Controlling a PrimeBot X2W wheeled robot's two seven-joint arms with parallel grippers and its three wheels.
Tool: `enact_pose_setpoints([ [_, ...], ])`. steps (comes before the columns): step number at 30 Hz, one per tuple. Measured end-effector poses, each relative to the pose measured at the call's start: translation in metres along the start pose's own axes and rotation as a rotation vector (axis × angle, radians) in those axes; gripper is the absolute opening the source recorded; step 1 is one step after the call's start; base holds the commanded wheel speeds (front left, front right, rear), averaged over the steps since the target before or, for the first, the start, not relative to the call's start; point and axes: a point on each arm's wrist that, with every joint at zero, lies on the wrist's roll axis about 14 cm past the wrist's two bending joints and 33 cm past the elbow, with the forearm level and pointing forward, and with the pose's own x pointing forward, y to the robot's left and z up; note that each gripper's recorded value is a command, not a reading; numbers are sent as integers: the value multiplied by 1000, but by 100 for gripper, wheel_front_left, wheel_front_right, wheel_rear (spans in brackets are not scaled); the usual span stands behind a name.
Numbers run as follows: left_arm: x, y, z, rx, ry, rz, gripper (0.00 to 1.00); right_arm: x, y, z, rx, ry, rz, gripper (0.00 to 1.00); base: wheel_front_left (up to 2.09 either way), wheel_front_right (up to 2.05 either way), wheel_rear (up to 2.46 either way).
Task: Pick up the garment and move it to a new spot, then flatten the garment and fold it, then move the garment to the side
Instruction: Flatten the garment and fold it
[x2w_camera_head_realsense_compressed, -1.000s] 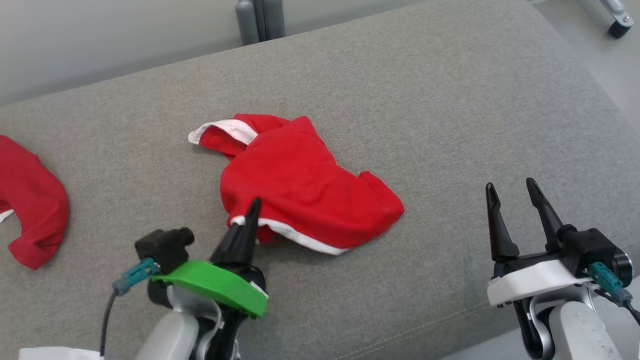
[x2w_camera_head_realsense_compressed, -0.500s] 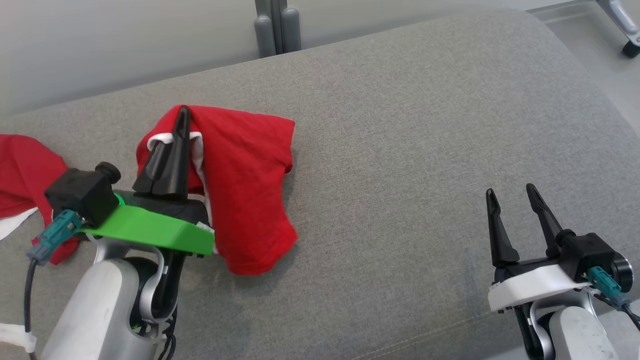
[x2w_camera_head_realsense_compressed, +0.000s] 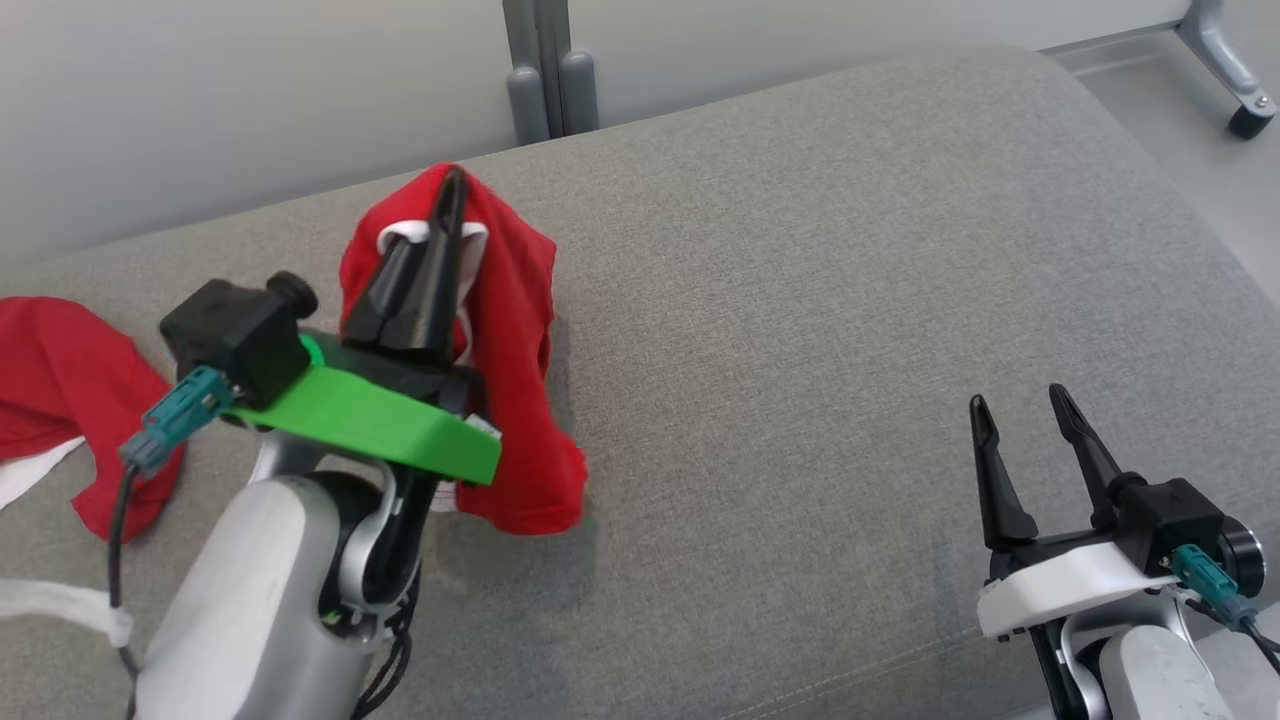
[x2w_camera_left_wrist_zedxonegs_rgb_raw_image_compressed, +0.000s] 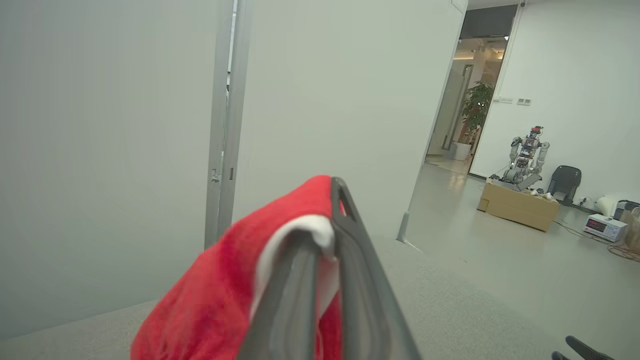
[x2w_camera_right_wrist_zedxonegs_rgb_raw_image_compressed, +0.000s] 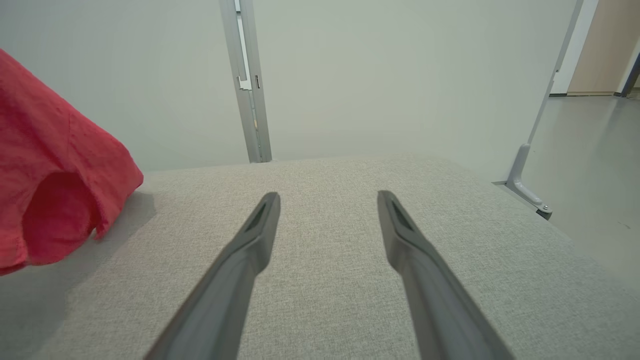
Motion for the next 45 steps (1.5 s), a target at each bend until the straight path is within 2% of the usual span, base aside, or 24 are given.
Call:
enact_pose_setpoints([
  [4, 17, -33, -4, -44, 3, -69, 0, -4, 0, 2, 2, -3, 1, 100, 0, 0, 0],
  [8, 28, -61, -29, -97, 59, -113, 0, -9, 1, 1, 9, -1, -2, 100, 0, 0, 0],
  [9, 28, -61, -29, -97, 59, -113, 0, -9, 1, 1, 9, -1, -2, 100, 0, 0, 0],
  [16, 29, -97, -97, -97, 248, -197, 0, -17, -8, -2, 16, 13, -34, 100, 0, 0, 0],
  [21, 29, -94, -140, -66, 354, -202, 0, -21, -11, -3, 19, 22, -51, 100, 0, 0, 0],
  [30, 33, -63, -199, -17, 481, -158, 0, -31, -24, -9, 14, 52, -105, 100, 0, 0, 0],
  [31, 34, -63, -203, -19, 485, -162, 4, -33, -27, -11, 14, 58, -114, 100, 0, 0, 0],
  [32, 34, -64, -207, -24, 491, -169, 21, -35, -30, -12, 12, 63, -124, 100, 0, 0, 0],
  [34, 33, -67, -216, -56, 511, -184, 58, -38, -34, -15, 8, 75, -140, 100, 0, 0, 0],
  [35, 30, -69, -222, -66, 531, -192, 87, -39, -36, -16, 6, 80, -146, 100, 0, 0, 0],
  [36, 28, -70, -228, -73, 548, -200, 100, -40, -38, -16, 5, 84, -152, 100, 0, 0, 0],
  [45, 8, -91, -236, -171, 648, -249, 100, -42, -48, -17, 5, 82, -185, 100, 0, 0, 0],
])
